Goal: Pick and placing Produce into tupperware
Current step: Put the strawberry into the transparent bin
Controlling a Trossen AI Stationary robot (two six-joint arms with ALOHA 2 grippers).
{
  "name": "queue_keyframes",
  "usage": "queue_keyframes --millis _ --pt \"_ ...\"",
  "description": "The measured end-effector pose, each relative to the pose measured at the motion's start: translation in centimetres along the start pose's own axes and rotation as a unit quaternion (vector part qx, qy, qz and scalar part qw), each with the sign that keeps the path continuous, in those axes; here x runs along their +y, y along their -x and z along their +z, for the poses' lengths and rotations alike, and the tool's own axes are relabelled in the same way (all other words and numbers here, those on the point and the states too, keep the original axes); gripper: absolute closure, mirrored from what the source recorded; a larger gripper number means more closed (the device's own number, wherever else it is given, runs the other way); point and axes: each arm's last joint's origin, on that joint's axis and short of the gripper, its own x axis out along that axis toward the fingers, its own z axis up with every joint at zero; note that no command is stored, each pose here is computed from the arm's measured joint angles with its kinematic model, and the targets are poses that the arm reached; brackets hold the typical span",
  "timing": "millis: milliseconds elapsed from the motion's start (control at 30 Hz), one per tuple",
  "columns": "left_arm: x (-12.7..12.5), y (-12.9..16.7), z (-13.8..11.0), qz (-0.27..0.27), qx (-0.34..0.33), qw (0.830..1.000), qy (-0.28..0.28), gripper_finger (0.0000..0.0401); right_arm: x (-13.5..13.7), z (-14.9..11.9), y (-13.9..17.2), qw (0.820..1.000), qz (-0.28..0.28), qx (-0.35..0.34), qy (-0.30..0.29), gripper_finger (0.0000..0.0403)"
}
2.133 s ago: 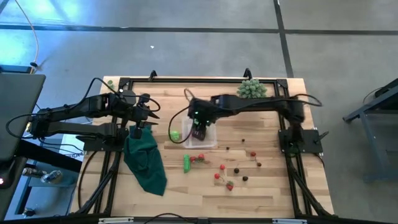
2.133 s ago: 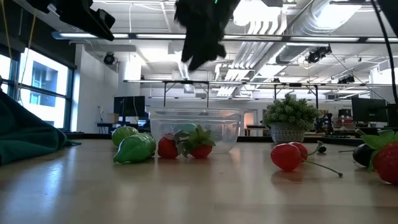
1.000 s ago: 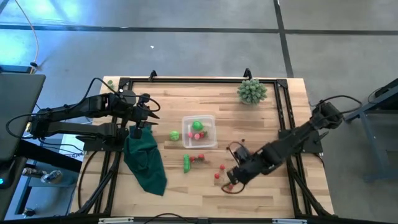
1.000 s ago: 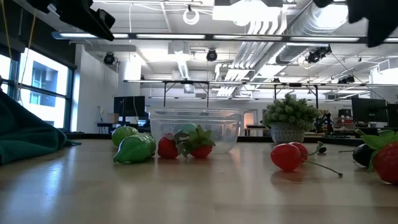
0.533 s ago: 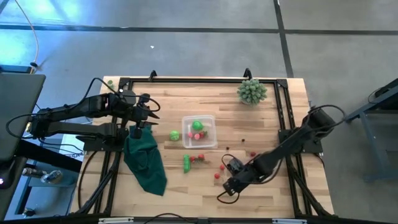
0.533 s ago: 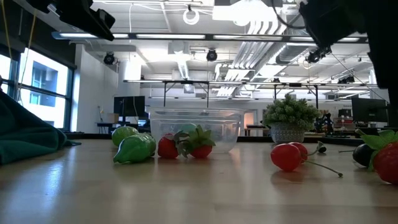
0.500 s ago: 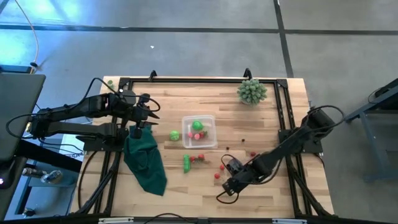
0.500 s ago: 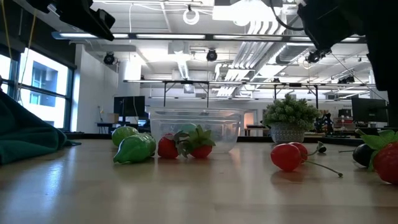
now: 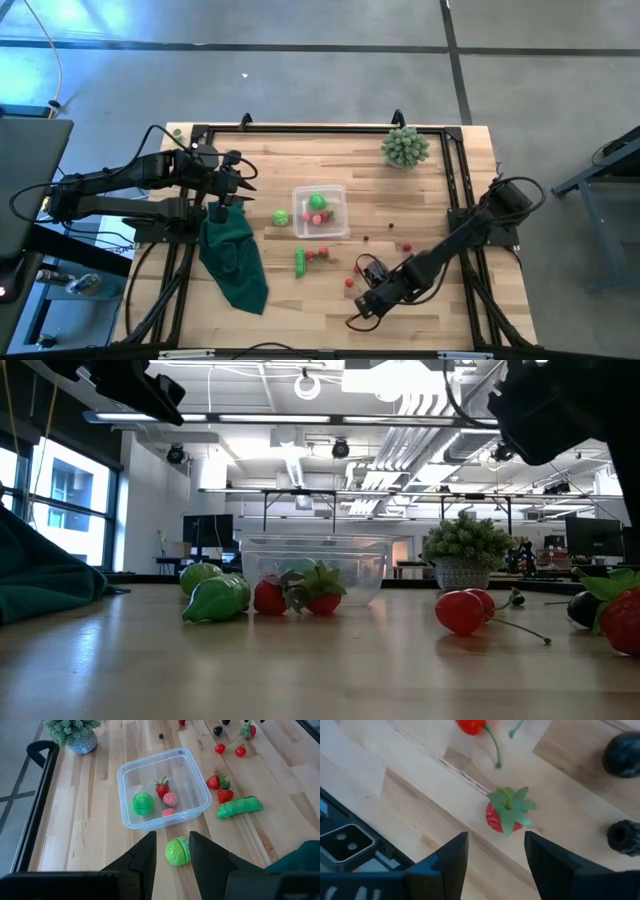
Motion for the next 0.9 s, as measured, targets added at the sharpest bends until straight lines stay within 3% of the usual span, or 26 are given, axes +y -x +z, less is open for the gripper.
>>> queue_keyframes --millis 367,900 --pt "0.0 0.0 0.0 0.000 0.000 1.000 0.000 0.0295 -0.1 -0.3 0.0 1.000 -0.001 -0.016 -0.004 0.0163" --pt "0.0 0.0 0.0 0.000 0.000 1.000 0.000 0.0295 -0.2 0.1 -2.7 1.000 -0.017 -0.024 -0.008 0.0159"
